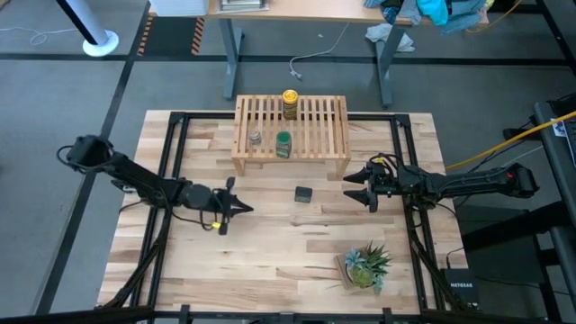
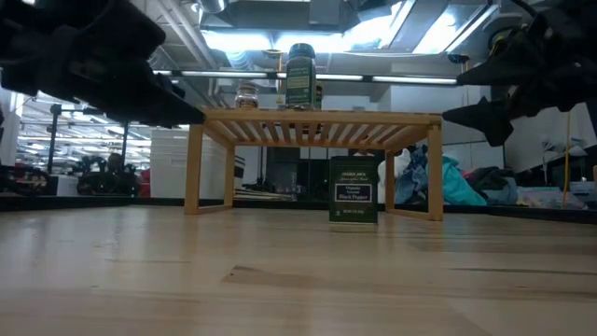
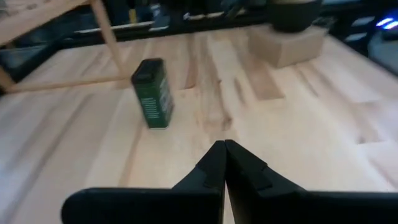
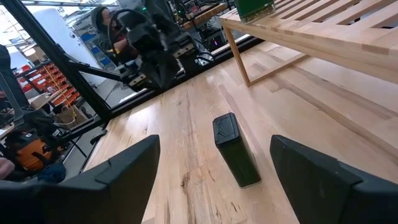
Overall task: Shelf spices
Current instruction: Put the black seasoning can on the shelf
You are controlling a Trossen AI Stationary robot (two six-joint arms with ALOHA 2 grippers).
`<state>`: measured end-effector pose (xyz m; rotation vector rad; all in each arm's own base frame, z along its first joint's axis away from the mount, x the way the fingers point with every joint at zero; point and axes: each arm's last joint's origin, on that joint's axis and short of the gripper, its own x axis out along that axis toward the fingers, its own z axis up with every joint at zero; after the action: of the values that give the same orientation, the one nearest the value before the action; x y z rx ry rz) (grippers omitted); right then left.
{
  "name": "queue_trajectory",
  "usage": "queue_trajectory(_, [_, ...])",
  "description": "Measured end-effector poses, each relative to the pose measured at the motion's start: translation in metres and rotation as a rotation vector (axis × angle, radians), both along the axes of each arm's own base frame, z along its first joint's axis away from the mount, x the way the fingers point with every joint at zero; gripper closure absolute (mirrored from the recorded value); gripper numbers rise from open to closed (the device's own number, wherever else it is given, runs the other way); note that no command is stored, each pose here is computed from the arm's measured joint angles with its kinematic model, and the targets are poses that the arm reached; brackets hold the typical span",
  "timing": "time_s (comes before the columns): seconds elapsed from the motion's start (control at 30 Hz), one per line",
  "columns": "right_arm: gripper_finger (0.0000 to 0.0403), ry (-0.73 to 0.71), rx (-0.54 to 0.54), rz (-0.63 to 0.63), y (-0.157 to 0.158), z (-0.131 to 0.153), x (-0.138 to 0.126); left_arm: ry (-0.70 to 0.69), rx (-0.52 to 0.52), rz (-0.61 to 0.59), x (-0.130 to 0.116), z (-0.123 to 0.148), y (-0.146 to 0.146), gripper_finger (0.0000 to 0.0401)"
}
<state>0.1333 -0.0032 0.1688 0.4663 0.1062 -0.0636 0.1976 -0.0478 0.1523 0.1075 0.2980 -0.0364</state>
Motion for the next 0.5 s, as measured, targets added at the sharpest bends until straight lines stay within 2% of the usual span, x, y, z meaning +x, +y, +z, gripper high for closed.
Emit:
queue_trajectory(0.17, [0.0091, 0.0, 0.0, 0.0, 0.0, 0.0, 0.0, -0.119, -0.022, -0.095, -0.011, -0.006, 0.016, 0.0401])
queue_trajectory(0.4, [0.0091, -0.001, 0.008, 0.009, 0.0, 0.0, 0.0, -0.145, -0.102, -0.051, -0.033, -0.022, 0.029, 0.0401])
queue_trajectory(0.5, [0.0091, 0.003, 0.025, -0.003, 0.0, 0.0, 0.0, -0.158, -0.087, -0.077, -0.032, -0.021, 0.028, 0.0401])
